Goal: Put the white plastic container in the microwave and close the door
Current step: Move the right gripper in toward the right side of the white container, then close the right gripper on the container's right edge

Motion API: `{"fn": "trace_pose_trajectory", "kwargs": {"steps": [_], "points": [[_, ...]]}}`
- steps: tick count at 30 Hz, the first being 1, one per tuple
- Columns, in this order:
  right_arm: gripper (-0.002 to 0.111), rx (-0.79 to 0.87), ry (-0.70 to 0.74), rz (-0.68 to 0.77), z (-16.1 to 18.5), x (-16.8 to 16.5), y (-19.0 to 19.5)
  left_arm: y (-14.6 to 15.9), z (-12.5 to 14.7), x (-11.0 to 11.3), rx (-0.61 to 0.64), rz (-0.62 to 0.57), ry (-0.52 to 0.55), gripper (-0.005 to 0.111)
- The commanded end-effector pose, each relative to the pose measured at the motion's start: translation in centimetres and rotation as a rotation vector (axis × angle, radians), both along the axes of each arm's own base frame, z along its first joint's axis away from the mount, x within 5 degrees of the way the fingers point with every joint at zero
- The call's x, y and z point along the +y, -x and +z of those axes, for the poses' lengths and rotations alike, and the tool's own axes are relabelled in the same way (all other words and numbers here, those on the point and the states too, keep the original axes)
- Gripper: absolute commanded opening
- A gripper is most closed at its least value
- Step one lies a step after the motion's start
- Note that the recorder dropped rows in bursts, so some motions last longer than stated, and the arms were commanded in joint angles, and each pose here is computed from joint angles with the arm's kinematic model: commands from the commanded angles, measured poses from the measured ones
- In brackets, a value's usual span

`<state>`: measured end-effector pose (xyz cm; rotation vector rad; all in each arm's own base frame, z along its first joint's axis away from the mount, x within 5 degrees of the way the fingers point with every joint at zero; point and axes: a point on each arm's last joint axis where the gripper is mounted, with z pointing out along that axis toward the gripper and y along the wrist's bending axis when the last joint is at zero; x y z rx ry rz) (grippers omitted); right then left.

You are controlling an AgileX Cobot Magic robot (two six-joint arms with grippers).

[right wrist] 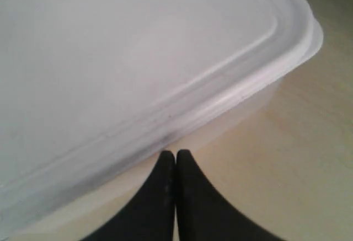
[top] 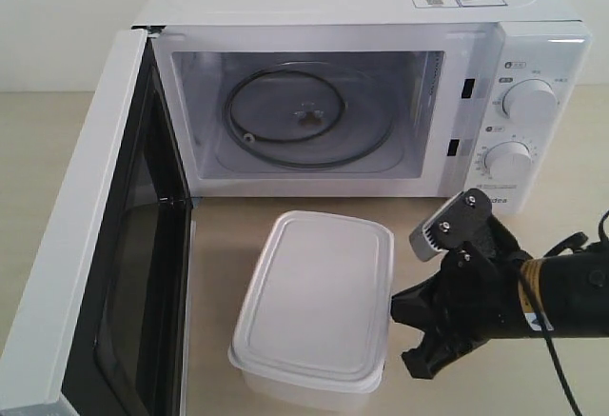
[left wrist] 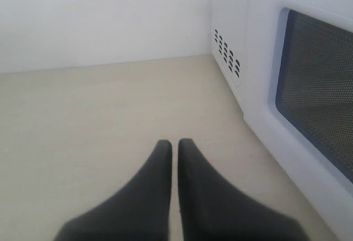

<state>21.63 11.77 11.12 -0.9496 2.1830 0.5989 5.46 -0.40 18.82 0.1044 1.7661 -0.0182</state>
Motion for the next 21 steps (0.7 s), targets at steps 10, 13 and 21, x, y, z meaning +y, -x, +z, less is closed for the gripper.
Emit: {"fn": "trace_pose_trajectory", "kwargs": {"steps": [10, 13, 21], "points": [[0.000, 0.022, 0.045, -0.086, 0.4, -0.2, -0.2, 0.0, 0.0, 0.0, -0.007, 0.001, 0.012, 0.004], [0.000, -0.030, 0.062, -0.105, 1.9, -0.5, -0.2, 0.0, 0.0, 0.0, -0.007, 0.001, 0.012, 0.004], [0.000, -0.002, -0.310, -0.347, 4.2, -4.6, 2.6, 0.0, 0.0, 0.0, -0.007, 0.001, 0.012, 0.004]]}}
